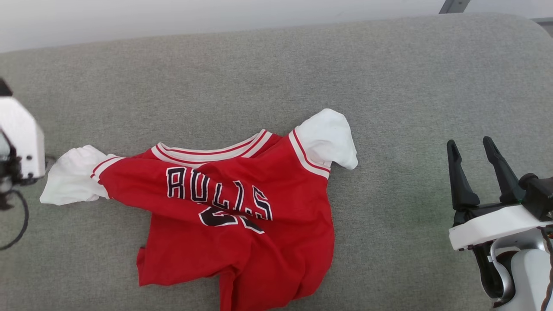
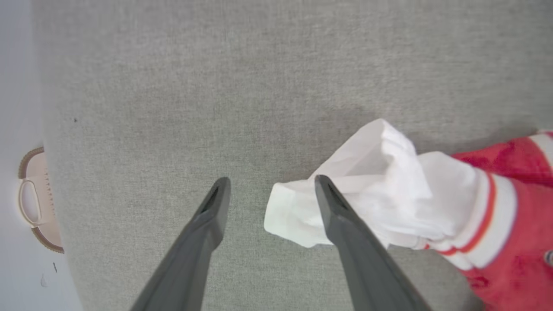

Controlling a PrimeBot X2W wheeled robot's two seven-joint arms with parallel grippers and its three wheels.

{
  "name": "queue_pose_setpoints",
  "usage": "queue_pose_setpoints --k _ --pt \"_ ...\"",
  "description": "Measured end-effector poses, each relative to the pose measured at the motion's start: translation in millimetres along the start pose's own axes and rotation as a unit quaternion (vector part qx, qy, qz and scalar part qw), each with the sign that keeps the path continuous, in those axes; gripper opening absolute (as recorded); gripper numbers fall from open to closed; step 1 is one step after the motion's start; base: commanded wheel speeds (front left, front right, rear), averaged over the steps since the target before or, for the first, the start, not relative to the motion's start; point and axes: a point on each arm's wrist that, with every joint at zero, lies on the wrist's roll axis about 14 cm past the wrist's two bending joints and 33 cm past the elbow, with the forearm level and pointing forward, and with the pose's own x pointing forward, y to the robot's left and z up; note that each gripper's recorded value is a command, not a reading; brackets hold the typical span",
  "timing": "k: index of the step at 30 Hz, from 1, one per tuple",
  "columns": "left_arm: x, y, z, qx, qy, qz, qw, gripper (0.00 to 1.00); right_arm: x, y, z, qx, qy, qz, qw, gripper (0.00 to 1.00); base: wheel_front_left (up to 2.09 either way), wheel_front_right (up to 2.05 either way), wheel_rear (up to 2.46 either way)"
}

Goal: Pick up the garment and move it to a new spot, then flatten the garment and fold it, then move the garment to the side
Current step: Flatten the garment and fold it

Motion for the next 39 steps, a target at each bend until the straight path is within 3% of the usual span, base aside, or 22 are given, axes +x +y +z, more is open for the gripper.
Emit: queue_pose_setpoints --k 9,18,19,20,27,33,39 --pt "-13 -39 34 0.027 -0.024 -0.031 0.999 1.0 -5 -2 0 0.0 0.001 -0.005 1.0 1.0 0.0 0.0 0.0" --pt "10 -43 -24 0.02 0.106 -0.009 0.994 1.0 -7 -7 -7 0.005 0.013 -0.014 1.0 1.0 0.0 0.0 0.0" --pt "11 -43 -27 0.01 0.111 -0.01 0.994 0.29 -6 -7 -7 0.006 0.014 -0.015 1.0 1.0 0.0 0.0 0.0" --pt "13 -44 -30 0.007 0.116 -0.013 0.993 0.0 -6 -7 -8 0.006 0.015 -0.015 1.0 1.0 0.0 0.0 0.0" --pt "5 -48 -31 0.017 0.106 -0.029 0.994 0.0 -5 -8 -9 0.008 0.015 -0.017 1.0 1.0 0.0 0.0 0.0" --pt "-10 -44 -69 0.042 0.145 -0.027 0.988 0.0 -2 -6 -7 0.01 0.011 -0.014 1.0 1.0 0.0 0.0 0.0" --pt "-21 -45 -76 0.028 0.126 -0.034 0.991 0.0 5 4 -13 0.017 0.017 0.0 1.0 1.0 0.0 0.0 0.0"
